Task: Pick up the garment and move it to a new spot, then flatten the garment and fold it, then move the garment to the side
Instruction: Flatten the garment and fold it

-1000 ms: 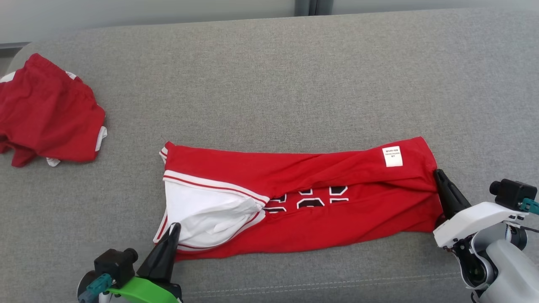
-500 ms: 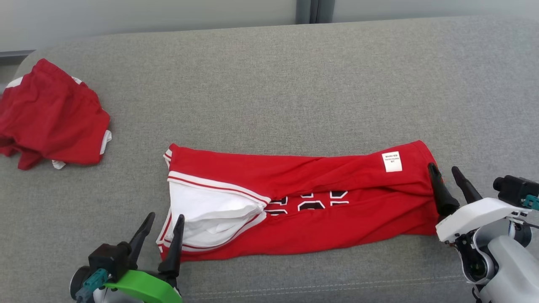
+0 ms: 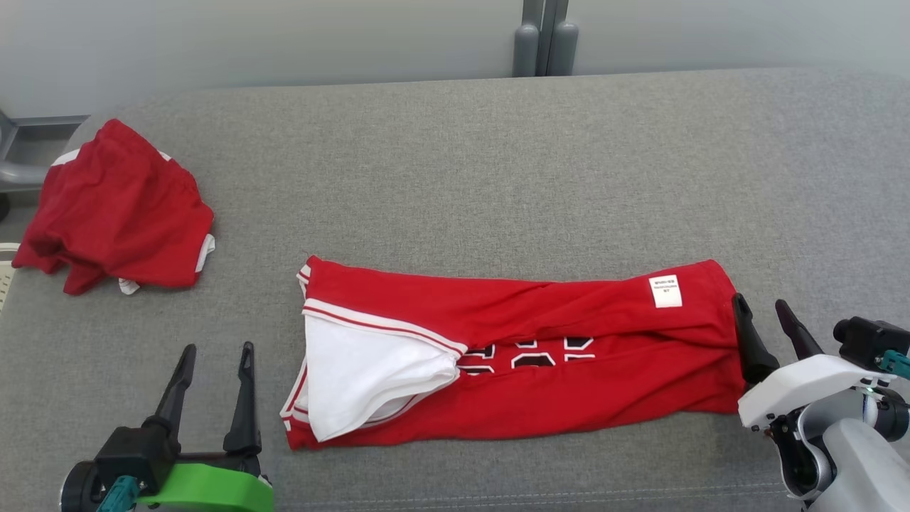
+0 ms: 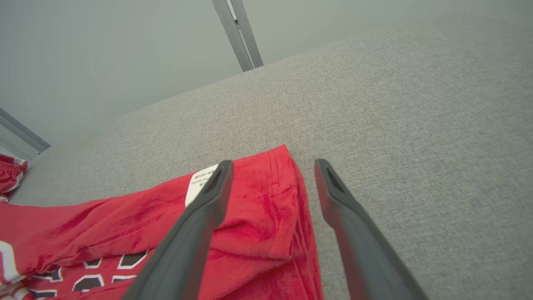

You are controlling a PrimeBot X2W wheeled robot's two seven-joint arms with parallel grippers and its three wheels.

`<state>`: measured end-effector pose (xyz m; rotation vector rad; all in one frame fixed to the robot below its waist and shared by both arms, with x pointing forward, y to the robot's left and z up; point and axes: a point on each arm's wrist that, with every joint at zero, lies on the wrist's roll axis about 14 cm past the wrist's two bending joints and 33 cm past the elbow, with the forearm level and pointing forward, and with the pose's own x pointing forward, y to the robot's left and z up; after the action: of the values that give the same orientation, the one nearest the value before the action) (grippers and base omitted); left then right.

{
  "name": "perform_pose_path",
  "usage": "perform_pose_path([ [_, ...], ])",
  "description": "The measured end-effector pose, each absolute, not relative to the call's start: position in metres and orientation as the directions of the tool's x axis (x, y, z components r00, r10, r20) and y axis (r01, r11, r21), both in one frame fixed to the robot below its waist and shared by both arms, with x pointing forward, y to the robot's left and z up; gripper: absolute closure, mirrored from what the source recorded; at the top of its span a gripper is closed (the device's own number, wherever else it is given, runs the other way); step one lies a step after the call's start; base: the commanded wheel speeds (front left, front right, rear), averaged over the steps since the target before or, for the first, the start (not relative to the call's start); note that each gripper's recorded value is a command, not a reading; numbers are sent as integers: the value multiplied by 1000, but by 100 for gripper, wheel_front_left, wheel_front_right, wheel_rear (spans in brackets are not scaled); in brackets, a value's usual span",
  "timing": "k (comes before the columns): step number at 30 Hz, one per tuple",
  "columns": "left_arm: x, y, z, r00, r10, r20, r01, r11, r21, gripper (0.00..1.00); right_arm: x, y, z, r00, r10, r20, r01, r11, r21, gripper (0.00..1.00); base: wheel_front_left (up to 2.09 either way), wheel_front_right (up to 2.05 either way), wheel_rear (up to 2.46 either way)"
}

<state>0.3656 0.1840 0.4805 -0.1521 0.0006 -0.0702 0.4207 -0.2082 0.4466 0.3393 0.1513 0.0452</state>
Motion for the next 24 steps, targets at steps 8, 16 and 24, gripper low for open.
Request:
perform_pose_path([
  [8, 352, 213, 499, 997, 43, 58, -38, 997, -74, 0, 417, -205, 428, 976, 56, -211, 8, 957, 291, 0, 0, 0, 0],
  [16, 342, 224, 499, 994, 87, 59, -83, 994, -64, 0, 425, -198, 416, 962, 58, -268, 21, 960, 280, 0, 0, 0, 0],
  [24, 338, 229, 498, 993, 104, 56, -100, 992, -73, 0, 423, -196, 393, 932, 54, -359, 44, 965, 259, 0, 0, 0, 0],
])
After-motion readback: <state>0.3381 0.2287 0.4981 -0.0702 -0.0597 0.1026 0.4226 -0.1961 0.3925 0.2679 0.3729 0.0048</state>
